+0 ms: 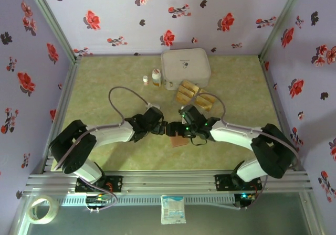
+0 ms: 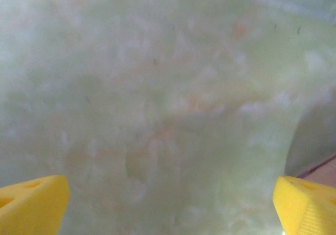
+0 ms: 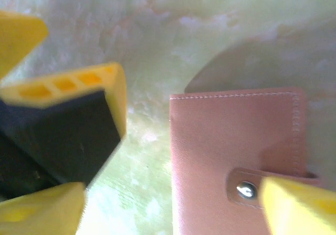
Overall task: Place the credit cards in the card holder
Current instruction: Close the button on the card holder, then reset both arms
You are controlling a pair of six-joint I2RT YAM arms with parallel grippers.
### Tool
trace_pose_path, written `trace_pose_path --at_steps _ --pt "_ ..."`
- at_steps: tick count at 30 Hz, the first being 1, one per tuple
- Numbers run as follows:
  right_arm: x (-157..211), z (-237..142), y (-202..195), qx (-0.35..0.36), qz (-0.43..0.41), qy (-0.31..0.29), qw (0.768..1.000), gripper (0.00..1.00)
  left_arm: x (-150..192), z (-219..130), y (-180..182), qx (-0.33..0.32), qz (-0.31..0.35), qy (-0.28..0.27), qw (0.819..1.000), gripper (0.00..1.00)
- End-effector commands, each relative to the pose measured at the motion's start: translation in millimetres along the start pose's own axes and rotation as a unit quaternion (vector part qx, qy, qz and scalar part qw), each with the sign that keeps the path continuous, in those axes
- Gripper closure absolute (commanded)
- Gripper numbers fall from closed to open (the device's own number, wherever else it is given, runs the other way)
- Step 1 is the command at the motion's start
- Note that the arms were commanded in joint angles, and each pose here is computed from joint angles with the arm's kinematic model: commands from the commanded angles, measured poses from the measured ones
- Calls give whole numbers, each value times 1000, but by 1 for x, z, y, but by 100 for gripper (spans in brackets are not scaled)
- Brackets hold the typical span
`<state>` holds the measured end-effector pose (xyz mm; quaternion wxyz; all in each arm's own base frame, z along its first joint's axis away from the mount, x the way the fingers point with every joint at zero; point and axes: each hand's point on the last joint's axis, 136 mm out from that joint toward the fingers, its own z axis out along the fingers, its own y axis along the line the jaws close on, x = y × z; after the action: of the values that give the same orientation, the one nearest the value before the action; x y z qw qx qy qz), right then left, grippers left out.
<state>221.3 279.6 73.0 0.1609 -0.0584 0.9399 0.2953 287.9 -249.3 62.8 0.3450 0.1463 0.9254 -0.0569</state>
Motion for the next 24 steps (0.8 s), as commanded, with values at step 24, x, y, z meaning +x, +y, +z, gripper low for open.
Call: trace_pose_path --at_steps 24 --pt "-112 -293 -176 430 106 -527 726 1 -101 -141 191 -212 -25 -290 933 0"
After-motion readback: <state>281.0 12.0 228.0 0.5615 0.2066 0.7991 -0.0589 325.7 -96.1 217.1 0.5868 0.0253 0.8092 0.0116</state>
